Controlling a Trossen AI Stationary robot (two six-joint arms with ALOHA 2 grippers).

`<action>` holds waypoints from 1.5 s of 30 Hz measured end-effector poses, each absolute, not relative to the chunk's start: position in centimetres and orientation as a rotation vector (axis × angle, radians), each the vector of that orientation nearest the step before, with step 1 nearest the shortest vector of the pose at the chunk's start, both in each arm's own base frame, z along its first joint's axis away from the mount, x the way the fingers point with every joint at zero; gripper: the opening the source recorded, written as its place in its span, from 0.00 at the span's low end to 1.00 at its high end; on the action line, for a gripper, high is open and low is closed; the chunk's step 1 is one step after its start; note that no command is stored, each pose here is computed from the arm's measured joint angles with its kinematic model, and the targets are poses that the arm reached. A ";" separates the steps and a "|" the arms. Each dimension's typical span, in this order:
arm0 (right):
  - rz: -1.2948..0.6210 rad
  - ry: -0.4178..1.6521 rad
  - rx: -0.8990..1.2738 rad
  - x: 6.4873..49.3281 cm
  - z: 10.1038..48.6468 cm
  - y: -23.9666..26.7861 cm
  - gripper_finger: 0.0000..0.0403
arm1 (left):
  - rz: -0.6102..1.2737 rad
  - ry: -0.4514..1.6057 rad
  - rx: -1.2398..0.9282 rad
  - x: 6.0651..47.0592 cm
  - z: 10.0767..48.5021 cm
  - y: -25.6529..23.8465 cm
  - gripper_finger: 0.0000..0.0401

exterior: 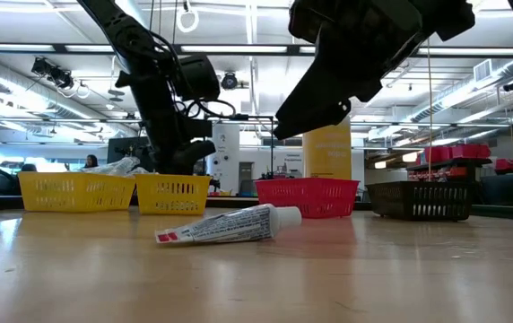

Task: Pick & Place Travel size toiletries
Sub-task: Put the silver nail cutter into the right yellow bin, then put the white toothpaste into the black bin

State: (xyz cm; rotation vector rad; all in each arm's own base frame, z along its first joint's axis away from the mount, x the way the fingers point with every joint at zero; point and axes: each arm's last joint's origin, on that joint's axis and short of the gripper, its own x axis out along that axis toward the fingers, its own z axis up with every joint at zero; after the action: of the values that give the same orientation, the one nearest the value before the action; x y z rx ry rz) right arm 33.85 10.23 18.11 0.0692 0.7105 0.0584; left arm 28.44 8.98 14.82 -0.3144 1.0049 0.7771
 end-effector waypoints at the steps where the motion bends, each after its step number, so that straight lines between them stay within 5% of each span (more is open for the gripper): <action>1: 0.064 0.710 0.069 33.9 18.0 10.3 0.56 | 0.776 1.008 -0.311 28.4 14.8 9.0 0.21; 17: 0.104 0.762 0.049 35.0 14.6 10.7 0.51 | 0.685 1.026 -0.246 28.3 15.6 8.7 0.28; 35: 0.217 0.746 0.021 35.4 13.9 11.1 0.52 | 0.514 0.660 -0.166 24.2 26.3 3.0 0.26; 45: 0.303 0.711 0.062 36.5 11.1 11.8 0.56 | 0.436 0.617 -0.089 22.5 23.6 -0.2 0.26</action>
State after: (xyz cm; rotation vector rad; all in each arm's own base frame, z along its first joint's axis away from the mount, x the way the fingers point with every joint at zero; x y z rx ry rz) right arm 36.47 11.77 11.13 0.0622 0.7107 0.3030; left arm 22.46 -0.20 23.57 -0.0887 0.6169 0.4357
